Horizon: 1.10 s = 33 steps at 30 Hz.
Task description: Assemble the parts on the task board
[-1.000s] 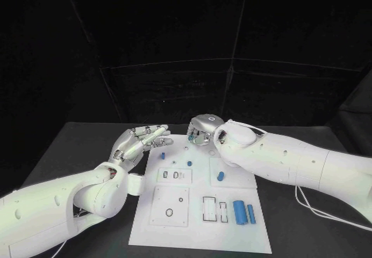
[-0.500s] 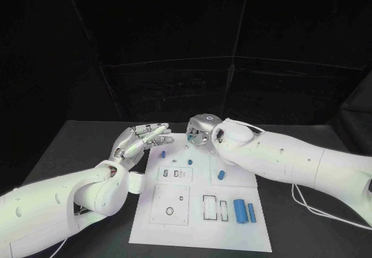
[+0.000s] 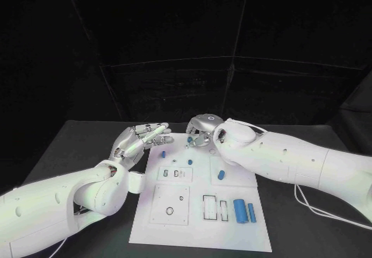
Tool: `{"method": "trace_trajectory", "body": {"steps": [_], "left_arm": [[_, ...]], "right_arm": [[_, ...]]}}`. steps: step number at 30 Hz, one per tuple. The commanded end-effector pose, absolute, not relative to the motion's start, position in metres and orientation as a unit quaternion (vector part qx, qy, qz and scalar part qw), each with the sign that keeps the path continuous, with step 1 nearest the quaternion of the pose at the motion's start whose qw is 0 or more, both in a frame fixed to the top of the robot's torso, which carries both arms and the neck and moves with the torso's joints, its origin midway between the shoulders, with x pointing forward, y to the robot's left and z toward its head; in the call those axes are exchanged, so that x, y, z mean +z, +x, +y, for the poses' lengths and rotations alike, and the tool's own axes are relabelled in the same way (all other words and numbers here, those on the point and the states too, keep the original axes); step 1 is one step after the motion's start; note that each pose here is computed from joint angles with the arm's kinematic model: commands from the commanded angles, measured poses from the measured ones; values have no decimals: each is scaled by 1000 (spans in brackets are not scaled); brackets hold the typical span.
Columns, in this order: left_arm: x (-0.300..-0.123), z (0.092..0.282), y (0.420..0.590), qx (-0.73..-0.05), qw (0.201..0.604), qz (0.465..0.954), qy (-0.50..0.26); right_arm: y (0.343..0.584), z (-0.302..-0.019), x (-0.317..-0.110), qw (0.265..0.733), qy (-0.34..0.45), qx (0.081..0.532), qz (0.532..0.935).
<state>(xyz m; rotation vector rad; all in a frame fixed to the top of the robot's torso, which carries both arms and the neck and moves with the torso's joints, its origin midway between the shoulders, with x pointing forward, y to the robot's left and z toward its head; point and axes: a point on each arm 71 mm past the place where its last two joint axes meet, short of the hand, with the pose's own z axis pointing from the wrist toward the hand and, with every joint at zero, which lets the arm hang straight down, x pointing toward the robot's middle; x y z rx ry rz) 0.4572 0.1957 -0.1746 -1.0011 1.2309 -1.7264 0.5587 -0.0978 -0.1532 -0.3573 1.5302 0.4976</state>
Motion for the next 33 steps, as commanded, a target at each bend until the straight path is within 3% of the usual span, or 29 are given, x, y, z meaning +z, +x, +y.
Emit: {"method": "trace_trajectory", "body": {"steps": [1,10,16,23,33], "left_arm": [[-172,196,457,-684,386,482,-388],[-173,201,457,-682,389,481,-389],[-173,201,459,-682,389,482,-389],[-174,199,461,-683,386,483,-388],[-176,197,463,-683,383,485,-388]], "right_arm": [[552,-107,-144,692,-136,256,661],[545,-176,-121,654,29,320,685],[544,-219,-114,641,84,317,694],[542,-241,-113,645,50,269,713],[545,-229,-115,664,-36,208,717]]}}
